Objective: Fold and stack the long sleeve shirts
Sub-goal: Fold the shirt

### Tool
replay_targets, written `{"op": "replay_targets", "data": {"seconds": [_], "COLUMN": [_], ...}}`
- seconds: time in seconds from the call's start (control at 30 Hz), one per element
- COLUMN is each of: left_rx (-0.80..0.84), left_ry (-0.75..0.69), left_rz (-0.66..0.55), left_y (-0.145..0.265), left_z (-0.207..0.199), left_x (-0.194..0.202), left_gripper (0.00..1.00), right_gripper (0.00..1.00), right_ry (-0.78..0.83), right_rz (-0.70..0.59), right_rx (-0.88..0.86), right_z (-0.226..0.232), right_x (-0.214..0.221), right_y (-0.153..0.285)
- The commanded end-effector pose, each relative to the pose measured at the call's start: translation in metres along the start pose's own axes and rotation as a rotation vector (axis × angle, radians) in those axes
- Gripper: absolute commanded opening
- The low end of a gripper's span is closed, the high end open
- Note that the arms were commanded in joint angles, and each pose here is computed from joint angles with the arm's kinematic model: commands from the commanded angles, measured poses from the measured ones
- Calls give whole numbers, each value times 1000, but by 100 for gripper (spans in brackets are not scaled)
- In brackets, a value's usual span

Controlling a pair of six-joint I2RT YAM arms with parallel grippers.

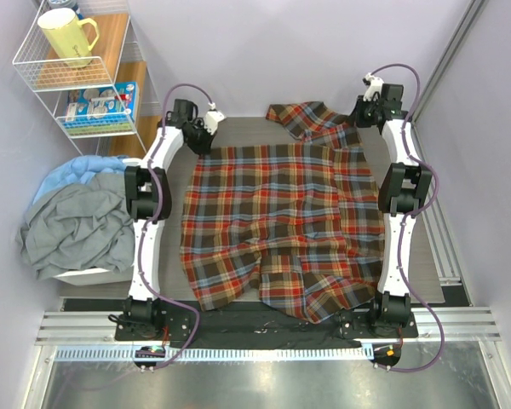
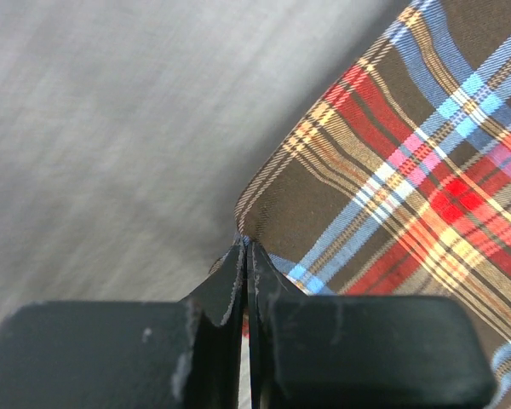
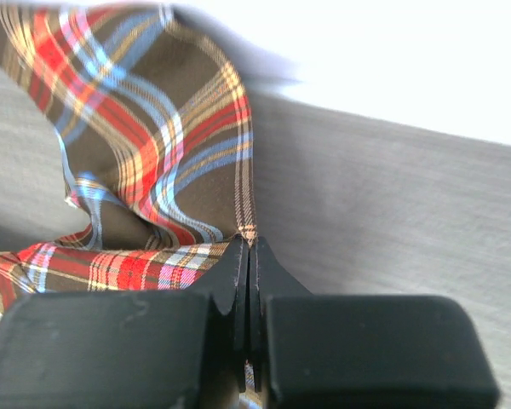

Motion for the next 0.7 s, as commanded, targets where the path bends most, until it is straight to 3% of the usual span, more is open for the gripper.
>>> {"op": "replay_targets", "data": {"seconds": [0.0,0.23,0.4,0.67], "left_rx": [-178,-212,-174,-59], "left_ry": [-31,-93,-161,-235], "left_rz": [-176,-227,-244,-171], "left_y": [61,88,110,121], "left_z": [33,36,24,-13], "left_x": [-62,-72,-74,-38], "left_gripper": [0,0,0,0], "right_gripper": [1,1,1,1], "right_ry": [107,145,134,98], "right_rz": [-291,-380,-336,-182], "right_rx": [61,60,23,-49], "right_z": [8,22,35,57], "right_x": [-101,-137,-129,-89], "right_y": [41,74,104,143]}}
Point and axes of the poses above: each gripper's point midway between its finger pads, its own y axis back along the fingers, its own z axis along the line the jaws close on, x = y × z, the point moved 4 cm from there along y, back along the fingers, and after that the axes turned 1 degree about -y, right-handed, at the moved point
